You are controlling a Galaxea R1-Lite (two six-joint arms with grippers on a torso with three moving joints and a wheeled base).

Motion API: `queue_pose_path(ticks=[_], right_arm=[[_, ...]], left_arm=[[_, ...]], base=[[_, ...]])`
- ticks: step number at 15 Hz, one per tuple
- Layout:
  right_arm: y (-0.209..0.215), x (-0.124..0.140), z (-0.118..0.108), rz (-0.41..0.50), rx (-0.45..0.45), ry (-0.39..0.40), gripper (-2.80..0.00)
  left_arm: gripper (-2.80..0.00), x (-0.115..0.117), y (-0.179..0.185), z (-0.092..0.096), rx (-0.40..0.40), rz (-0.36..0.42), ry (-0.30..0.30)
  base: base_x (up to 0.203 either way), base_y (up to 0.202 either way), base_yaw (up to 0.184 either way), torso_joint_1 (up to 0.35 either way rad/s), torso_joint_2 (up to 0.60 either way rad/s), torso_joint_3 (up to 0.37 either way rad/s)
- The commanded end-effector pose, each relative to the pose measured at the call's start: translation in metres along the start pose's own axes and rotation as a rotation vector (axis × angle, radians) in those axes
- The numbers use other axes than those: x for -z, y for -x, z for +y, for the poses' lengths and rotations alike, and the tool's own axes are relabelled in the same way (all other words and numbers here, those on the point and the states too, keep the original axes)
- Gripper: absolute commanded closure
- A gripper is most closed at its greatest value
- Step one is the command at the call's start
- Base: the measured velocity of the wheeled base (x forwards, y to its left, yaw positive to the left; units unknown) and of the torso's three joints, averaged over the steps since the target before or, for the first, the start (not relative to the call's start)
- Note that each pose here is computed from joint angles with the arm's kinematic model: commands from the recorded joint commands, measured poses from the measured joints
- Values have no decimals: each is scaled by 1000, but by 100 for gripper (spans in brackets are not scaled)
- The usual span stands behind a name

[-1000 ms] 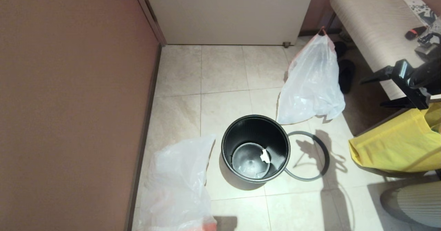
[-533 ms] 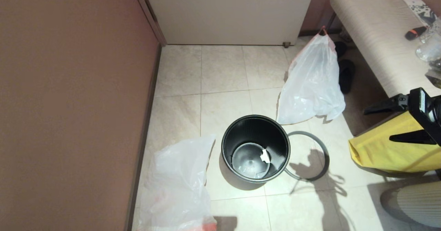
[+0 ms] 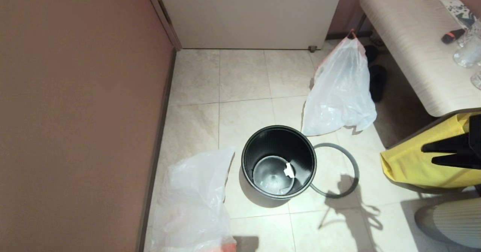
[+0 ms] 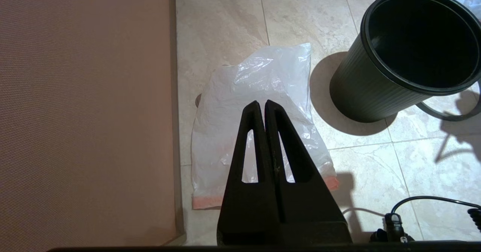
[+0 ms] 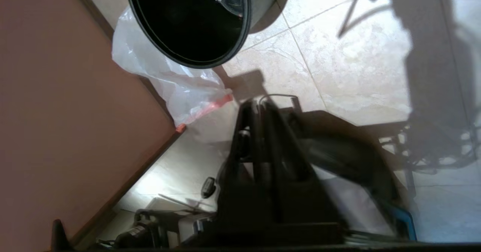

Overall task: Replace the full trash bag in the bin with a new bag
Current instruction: Pick up a new trash bag

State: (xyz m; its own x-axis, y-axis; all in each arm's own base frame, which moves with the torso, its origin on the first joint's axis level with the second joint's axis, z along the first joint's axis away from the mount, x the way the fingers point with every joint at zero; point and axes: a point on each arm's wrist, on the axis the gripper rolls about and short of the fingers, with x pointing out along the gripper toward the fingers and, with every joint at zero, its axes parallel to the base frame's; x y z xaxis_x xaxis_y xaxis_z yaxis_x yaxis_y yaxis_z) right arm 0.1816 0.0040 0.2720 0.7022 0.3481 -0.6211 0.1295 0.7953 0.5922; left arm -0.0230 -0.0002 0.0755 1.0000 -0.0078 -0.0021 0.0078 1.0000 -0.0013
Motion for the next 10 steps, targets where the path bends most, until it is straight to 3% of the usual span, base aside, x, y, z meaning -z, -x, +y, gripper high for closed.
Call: queue_pose_path(ticks=[1,5,10], right_arm=[[11,14,-4,-18,10,1,0],[67,51,-3,-194,-22,76,0],[128,126,-21,-432,-86,241,0]], left_arm=[[0,0,0,0,0,1,0],[0,0,0,0,0,1,0],[0,0,0,0,0,1,0]], base=[[0,0,0,0,0,0],[0,0,0,0,0,0],[0,0,0,0,0,0]])
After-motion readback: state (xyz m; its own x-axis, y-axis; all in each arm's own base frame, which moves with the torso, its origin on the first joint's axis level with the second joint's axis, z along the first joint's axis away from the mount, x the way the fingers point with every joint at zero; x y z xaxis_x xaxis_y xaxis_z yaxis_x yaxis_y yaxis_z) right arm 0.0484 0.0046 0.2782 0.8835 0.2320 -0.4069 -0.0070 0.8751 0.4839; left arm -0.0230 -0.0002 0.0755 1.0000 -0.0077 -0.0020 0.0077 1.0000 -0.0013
